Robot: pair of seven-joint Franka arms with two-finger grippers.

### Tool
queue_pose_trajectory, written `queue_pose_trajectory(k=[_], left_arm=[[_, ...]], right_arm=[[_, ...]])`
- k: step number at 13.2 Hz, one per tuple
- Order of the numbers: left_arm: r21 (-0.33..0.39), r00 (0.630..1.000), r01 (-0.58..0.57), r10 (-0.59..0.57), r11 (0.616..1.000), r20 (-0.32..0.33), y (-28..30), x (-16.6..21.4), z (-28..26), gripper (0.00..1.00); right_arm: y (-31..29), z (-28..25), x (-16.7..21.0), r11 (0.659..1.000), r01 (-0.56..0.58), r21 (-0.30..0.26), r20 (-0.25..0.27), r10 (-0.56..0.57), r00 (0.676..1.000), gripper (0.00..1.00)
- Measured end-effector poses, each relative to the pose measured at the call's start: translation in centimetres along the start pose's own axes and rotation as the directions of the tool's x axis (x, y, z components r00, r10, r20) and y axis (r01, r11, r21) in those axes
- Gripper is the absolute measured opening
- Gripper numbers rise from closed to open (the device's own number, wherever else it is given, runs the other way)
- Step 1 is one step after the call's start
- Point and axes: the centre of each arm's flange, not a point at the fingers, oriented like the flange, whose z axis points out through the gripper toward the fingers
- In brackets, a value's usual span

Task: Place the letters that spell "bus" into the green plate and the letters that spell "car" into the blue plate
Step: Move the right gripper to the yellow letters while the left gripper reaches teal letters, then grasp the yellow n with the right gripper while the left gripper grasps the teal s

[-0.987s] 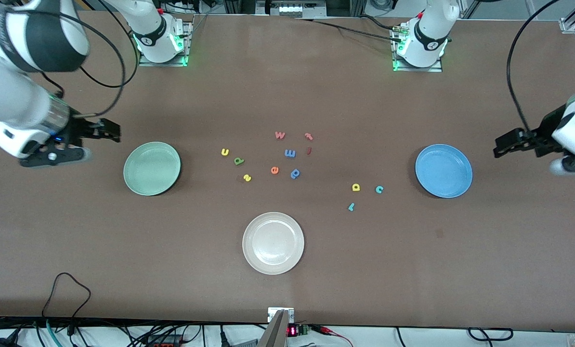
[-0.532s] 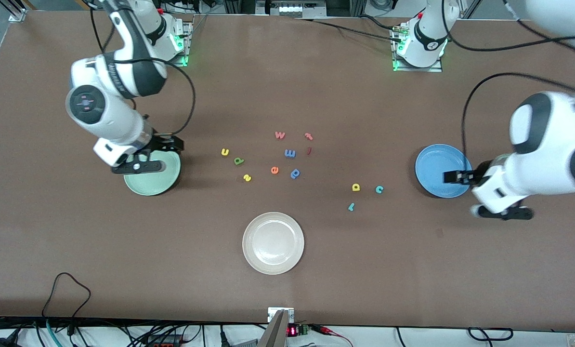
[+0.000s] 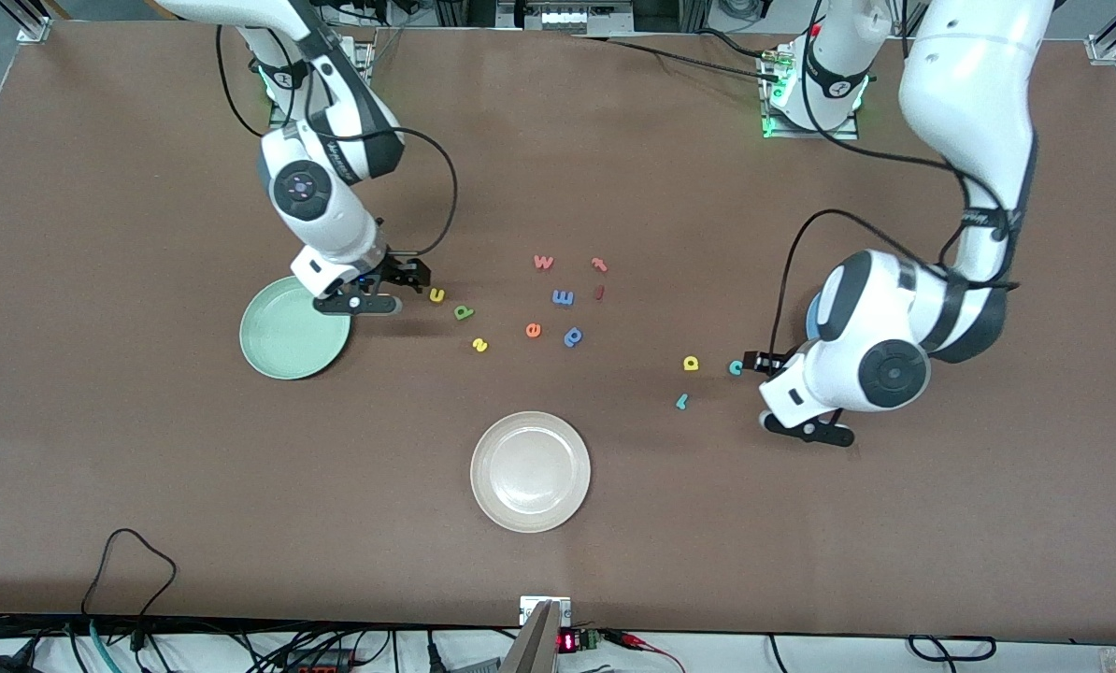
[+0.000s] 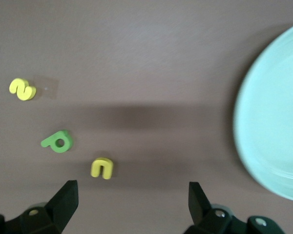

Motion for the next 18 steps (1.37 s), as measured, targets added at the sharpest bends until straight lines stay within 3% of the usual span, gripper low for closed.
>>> queue_pose_trajectory(k=[1, 3, 4, 5, 6, 8, 10, 15, 18], left_arm=[[-0.001, 1.0, -0.002, 0.002, 1.0, -0.005, 0.1, 0.3, 3.5, 0.85], [-0.003, 1.0, -0.005, 0.005, 1.0, -0.004, 0.3, 0.2, 5.1, 0.81], [-0.004, 1.0, -0.008, 0.008, 1.0, -0.003, 0.6, 0.1, 5.2, 0.73], [-0.006, 1.0, -0.013, 0.013, 1.0, -0.002, 0.8, 0.1, 5.3, 0.73], [-0.008, 1.0, -0.018, 0.018, 1.0, -0.005, 1.2, 0.1, 5.5, 0.68], [-0.01, 1.0, -0.024, 0.024, 1.0, -0.011, 1.6, 0.0, 6.0, 0.67], [-0.012, 0.999, -0.025, 0.025, 1.0, -0.025, 1.7, 0.1, 7.2, 0.67], [-0.013, 0.999, -0.029, 0.028, 1.0, -0.035, 1.9, -0.1, 8.9, 0.64], [-0.013, 0.999, -0.03, 0.03, 0.999, -0.036, 2.0, -0.2, 8.8, 0.57]], right_arm=[[-0.9, 2.1, -0.5, 1.0, 0.002, 0.001, 0.009, -0.002, 1.0, 1.0], [-1.3, 3.4, -0.7, 1.0, 0.008, 0.001, 0.016, -0.008, 1.0, 0.96], [-1.5, 3.8, -0.8, 1.0, 0.011, 0.001, 0.019, -0.011, 1.0, 0.96], [-1.6, 4.1, -0.9, 1.0, 0.01, -0.001, 0.023, -0.01, 1.0, 0.89], [-1.9, 4.2, -1.1, 1.0, 0.008, -0.002, 0.025, -0.008, 1.0, 0.89], [-2.5, 4.4, -1.5, 1.0, 0.007, -0.004, 0.028, -0.007, 1.0, 0.73], [-3.0, 4.8, -1.9, 1.0, -0.009, -0.007, 0.033, 0.009, 0.999, 0.69], [-3.5, 6.3, -2.1, 0.999, -0.035, 0.0, 0.027, 0.035, 0.999, 0.66], [-3.5, 6.2, -1.8, 0.999, -0.042, 0.002, 0.023, 0.042, 0.999, 0.64]])
